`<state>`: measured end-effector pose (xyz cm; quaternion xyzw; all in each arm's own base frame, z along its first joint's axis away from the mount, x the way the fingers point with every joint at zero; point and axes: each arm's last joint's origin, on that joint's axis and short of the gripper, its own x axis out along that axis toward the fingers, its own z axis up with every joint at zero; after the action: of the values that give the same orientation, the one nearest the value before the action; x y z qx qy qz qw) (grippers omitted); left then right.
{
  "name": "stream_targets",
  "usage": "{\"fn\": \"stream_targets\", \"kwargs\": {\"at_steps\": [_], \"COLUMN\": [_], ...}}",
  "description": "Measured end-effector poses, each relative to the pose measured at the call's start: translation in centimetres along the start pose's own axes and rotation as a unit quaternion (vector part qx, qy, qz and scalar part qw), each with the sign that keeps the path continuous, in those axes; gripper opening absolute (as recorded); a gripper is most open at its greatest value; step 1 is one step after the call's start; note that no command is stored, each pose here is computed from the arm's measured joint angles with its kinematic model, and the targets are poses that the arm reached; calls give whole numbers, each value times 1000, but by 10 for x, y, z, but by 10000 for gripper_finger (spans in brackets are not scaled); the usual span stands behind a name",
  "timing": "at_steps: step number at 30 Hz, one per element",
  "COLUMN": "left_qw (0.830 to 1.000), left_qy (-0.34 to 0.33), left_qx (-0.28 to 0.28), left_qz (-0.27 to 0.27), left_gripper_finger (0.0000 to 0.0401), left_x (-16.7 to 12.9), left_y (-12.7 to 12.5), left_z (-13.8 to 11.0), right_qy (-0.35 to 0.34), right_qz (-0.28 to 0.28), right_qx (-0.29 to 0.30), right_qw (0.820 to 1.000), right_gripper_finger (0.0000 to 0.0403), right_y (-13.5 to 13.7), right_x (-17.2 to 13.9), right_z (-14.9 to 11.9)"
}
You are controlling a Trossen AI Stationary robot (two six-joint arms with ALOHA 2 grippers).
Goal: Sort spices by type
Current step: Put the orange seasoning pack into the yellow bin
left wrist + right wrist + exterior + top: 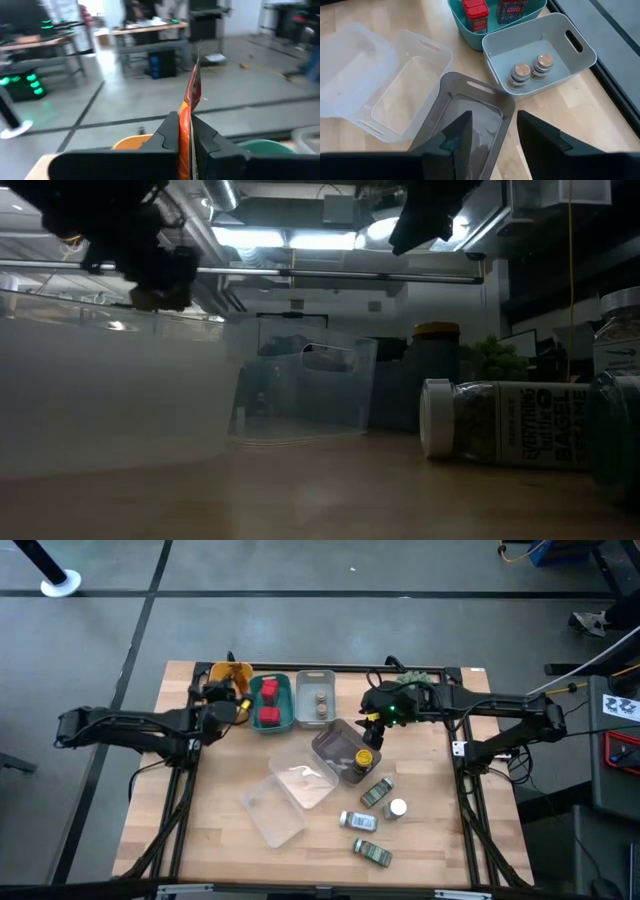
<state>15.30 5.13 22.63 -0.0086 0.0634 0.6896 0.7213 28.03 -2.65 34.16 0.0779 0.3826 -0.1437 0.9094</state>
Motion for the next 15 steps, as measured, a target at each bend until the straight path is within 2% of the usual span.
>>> {"fn": "stream_targets", "kwargs": {"at_steps": [8, 15], "left_qw": [994, 982], "left_qy": [-13, -24], "left_qx": [-62, -123], "left_qz": [89, 140], "left_gripper_finger": [1, 1], "left_x": [15, 28], "left_y": [20, 30], "left_z": [-44, -61], "right_qy": [-3, -5], "right_qz": [1, 1], "right_qx": [0, -2], "right_qw": [1000, 1000], "right_gripper_finger": [157, 156], "right_y": [0, 0], "right_x": [0, 0], "right_z": [1, 1]}}
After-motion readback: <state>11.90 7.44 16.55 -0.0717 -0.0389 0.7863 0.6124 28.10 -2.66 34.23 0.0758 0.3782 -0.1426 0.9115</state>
